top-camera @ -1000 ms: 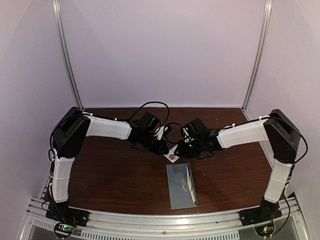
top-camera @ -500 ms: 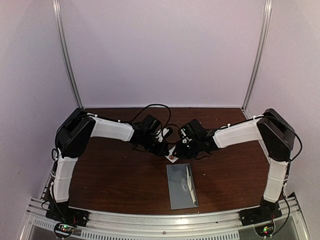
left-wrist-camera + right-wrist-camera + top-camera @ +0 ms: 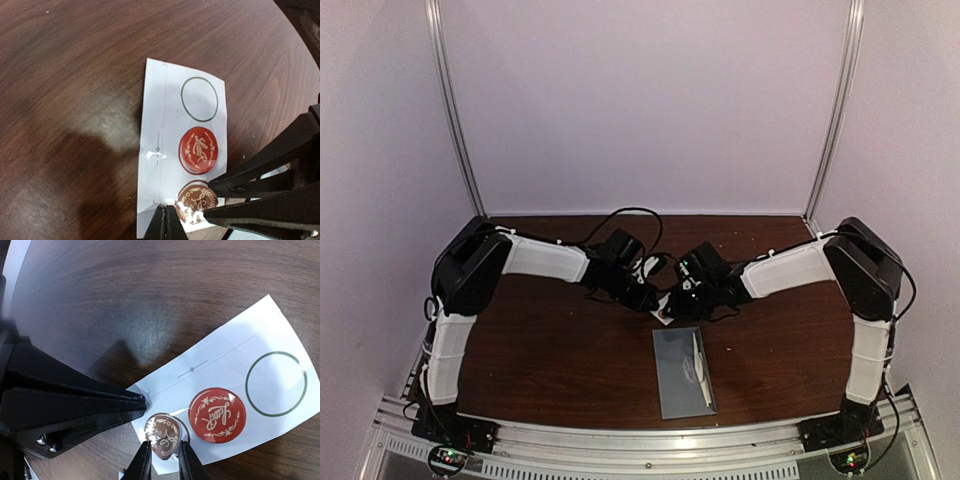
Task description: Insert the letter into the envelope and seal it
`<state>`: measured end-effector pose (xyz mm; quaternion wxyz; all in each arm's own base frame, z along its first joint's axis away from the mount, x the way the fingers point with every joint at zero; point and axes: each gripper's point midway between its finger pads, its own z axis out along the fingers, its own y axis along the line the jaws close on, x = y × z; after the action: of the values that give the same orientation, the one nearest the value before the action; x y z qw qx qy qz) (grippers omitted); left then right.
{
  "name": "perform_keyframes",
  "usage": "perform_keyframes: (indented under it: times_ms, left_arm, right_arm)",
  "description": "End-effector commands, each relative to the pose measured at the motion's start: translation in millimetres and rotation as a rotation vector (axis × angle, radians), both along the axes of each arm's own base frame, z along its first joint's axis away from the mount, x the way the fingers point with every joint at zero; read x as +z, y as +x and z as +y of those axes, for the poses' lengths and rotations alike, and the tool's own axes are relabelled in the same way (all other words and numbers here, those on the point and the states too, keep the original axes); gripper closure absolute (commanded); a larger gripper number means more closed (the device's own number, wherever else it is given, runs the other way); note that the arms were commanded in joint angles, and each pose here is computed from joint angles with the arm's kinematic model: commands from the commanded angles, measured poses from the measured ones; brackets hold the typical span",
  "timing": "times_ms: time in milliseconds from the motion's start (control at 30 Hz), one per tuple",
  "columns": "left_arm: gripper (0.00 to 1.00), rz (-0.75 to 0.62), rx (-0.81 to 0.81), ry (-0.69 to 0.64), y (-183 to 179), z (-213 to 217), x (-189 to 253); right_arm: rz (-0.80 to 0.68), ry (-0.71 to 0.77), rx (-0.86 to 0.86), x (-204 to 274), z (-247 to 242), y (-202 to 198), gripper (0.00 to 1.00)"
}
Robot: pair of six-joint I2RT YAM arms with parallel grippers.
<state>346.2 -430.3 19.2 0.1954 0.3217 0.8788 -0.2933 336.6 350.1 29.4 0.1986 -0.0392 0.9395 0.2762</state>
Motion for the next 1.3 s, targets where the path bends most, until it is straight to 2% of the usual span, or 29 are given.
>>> perform_keyframes:
  times_ms: [0,533,800,1267]
  left_arm:
    - [0.98,-0.018,0.001,0.017,7.0,1.2,-6.5]
    - [0.98,-0.015,0.002,0.028,6.9,2.4,-9.9]
    - [0.99,-0.012,0.005,0.038,6.9,3.7,-13.5]
    - [1.00,-0.007,0.008,0.051,7.5,4.9,-16.8]
  right_arm:
    - [-0.019,0.029,-0.006,3.8,6.6,9.7,0.80]
    - [-0.034,0.028,-0.029,3.7,6.1,14.7,1.00]
    - [-0.066,0.115,-0.027,22.5,11.9,13.7,1.00]
    - [-0.089,0.126,-0.033,35.1,9.1,14.0,1.00]
